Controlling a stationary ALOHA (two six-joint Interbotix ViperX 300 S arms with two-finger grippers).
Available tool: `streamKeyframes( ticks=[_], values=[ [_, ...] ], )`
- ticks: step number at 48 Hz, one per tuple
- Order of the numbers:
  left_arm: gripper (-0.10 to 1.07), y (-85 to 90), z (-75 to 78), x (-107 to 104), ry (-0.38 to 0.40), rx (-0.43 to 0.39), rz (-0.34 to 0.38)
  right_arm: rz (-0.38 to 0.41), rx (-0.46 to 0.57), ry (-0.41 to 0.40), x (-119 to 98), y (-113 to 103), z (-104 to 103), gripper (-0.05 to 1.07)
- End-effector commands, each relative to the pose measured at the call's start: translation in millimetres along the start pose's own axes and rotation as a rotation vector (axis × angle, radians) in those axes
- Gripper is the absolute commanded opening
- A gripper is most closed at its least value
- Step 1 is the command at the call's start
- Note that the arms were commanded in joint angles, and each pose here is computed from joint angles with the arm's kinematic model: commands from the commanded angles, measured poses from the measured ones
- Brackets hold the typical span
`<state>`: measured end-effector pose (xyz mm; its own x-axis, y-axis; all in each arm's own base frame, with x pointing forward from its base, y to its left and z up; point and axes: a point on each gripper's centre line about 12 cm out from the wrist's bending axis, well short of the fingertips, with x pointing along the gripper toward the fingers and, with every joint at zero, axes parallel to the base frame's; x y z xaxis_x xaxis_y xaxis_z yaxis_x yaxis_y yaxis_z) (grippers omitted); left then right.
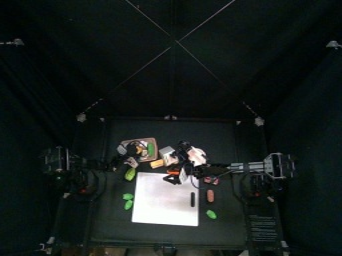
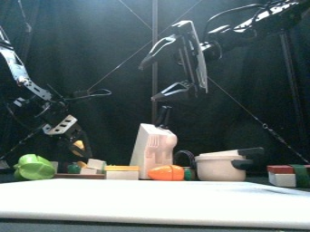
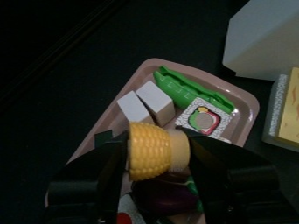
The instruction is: Put corn bottom on plate
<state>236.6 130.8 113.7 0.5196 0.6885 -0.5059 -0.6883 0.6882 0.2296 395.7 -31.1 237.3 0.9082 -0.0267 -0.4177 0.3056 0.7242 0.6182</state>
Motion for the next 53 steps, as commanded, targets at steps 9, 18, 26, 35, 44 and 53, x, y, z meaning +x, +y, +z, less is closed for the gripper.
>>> streamKeyframes(
  ticks=[9, 18, 26, 35, 44, 53],
  values=[
    [0.94, 0.6, 16.3, -5, -0.056, -0.029, -0.006, 0.029, -0.003, -0.033, -3, 11, 12, 1.03],
    [0.94, 3.9, 24.6, -11, -0.095, -0.048, -0.005, 0.025, -0.003, -0.03, -2, 9, 12, 1.03],
    [0.94, 10.0, 32.4, -20, -0.142, -0.067, 0.005, 0.025, -0.003, -0.028, -2, 9, 11, 1.03],
    [0.94, 12.7, 35.0, -34, -0.188, -0.077, -0.008, 0.021, -0.002, -0.028, -2, 8, 11, 1.03],
    [0.94, 16.4, 32.2, -41, -0.201, -0.084, -0.012, 0.013, -0.003, -0.027, -2, 8, 11, 1.03],
    [0.94, 10.8, 30.7, -44, -0.203, -0.065, -0.036, -0.01, -0.003, -0.022, -4, 6, 10, 1.03]
  ],
)
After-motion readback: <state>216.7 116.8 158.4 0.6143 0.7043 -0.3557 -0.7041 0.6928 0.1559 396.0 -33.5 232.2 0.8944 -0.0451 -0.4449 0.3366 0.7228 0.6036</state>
